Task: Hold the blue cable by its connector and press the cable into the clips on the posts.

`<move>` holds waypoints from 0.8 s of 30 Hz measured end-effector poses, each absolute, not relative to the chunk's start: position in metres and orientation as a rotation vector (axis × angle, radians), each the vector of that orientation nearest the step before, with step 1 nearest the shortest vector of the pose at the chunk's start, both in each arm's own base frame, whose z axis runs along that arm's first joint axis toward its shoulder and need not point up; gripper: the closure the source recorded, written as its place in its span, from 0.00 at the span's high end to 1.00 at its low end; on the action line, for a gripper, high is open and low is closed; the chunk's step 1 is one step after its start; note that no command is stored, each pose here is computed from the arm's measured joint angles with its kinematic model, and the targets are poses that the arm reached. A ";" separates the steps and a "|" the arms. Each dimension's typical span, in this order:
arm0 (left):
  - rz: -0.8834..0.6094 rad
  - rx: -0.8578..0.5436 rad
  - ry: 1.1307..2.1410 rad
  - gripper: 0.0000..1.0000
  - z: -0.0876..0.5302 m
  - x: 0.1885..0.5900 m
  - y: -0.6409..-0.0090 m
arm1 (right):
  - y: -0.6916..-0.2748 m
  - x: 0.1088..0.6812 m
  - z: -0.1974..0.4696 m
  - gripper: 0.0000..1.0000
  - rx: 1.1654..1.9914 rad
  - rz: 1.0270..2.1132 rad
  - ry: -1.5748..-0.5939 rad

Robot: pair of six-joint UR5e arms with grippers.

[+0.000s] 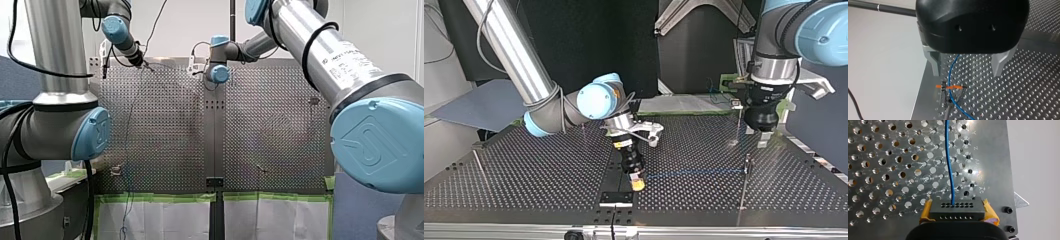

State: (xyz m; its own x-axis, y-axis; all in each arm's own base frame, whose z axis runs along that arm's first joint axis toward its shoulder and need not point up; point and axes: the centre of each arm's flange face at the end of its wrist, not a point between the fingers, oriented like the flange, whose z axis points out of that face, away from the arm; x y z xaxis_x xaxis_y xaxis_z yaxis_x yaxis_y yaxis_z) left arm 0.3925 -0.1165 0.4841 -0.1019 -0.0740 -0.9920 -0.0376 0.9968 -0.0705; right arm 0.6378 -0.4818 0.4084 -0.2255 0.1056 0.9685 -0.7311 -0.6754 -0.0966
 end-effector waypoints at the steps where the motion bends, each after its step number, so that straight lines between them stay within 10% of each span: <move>1: -0.022 -0.092 1.674 1.00 0.484 0.392 -0.116 | -0.482 0.638 0.408 0.00 1.477 1.950 -0.756; 24: 0.022 -0.034 1.687 1.00 0.479 0.392 -0.126 | -0.487 0.630 0.402 0.00 1.508 1.910 -0.783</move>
State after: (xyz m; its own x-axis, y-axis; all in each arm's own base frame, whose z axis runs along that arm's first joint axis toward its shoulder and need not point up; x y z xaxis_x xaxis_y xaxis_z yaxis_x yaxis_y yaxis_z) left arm 0.3922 -0.1261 0.4794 -0.1162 -0.0096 -0.9932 -0.0359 0.9993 -0.0055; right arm 0.6303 -0.4872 0.4024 -0.1957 0.0815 0.9773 -0.7442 -0.6614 -0.0939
